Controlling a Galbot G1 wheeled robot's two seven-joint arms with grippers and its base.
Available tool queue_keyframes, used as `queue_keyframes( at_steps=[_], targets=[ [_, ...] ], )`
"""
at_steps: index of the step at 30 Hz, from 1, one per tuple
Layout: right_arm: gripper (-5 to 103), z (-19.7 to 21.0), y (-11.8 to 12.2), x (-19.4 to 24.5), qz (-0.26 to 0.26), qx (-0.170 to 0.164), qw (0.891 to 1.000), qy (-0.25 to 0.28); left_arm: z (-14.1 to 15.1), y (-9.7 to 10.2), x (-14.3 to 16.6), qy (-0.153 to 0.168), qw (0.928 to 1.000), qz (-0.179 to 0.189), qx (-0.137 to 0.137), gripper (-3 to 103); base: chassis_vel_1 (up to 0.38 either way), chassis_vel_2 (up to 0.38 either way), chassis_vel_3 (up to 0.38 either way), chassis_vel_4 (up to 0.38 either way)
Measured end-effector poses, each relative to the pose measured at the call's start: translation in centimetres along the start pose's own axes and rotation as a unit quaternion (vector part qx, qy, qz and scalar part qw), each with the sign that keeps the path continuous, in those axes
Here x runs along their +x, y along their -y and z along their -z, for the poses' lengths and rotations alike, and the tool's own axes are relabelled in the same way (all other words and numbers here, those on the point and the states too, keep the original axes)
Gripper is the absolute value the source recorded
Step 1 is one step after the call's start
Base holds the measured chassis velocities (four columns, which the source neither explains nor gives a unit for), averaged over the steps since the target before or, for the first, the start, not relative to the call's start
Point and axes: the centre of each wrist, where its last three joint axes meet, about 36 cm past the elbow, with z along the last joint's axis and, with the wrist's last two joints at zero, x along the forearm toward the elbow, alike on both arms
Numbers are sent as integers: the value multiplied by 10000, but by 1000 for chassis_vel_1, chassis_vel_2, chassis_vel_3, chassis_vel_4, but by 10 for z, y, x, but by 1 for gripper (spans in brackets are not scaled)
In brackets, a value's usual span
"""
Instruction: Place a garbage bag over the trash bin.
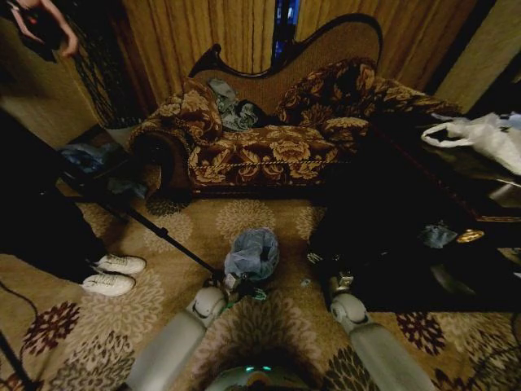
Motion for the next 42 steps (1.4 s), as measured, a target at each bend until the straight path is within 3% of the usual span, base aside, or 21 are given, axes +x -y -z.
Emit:
queue_keyframes(
  at_steps=[8, 14, 21, 26, 28, 29, 31, 32, 35, 37, 39, 41, 42],
  targets=[
    [100, 0, -2, 1, 11, 2, 10000, 4, 19, 24, 11, -53, 9992, 211, 340, 100, 0, 0, 0, 0],
    [100, 1, -2, 3, 17, -4, 10000, 29, 8, 49, 29, -44, 9982, 233, 551, 100, 0, 0, 0, 0],
    [100, 4, -3, 4, 14, -33, 10000, 65, -4, 62, 47, -147, 9956, 434, 811, 100, 0, 0, 0, 0],
    [100, 12, -6, 7, 4, -130, 9998, 159, 6, 68, 63, 312, 9905, 653, 1173, 100, 0, 0, 0, 0],
    [100, 25, -9, 9, -34, -251, 9994, 239, 19, 67, 79, 668, 9812, 1014, 1498, 100, 0, 0, 0, 0],
    [100, 25, -9, 9, -34, -251, 9994, 239, 19, 67, 79, 668, 9812, 1014, 1498, 100, 0, 0, 0, 0],
    [100, 38, -12, 17, -109, -405, 9986, 325, 31, 62, 92, 866, 9696, 1397, 1812, 100, 0, 0, 0, 0],
    [100, 38, -12, 17, -109, -405, 9986, 325, 31, 62, 92, 866, 9696, 1397, 1812, 100, 0, 0, 0, 0],
    [100, 56, -22, 32, -280, -741, 9963, 345, 42, 43, 110, 1061, 9552, 1777, 2115, 100, 0, 0, 0, 0],
    [100, 59, -26, 33, -276, -807, 9958, 337, 44, 37, 115, 1096, 9511, 1860, 2211, 100, 0, 0, 0, 0],
    [101, 68, -42, 36, -236, -1091, 9934, 274, 55, 19, 131, 1222, 9345, 2093, 2608, 100, 0, 0, 0, 0],
    [98, 69, -45, 35, -236, -1158, 9927, 244, 58, 15, 134, 1257, 9310, 2129, 2685, 100, 0, 0, 0, 0],
    [98, 71, -52, 33, -238, -1305, 9910, 177, 66, 7, 140, 1339, 9229, 2218, 2847, 100, 0, 0, 0, 0]
  ],
)
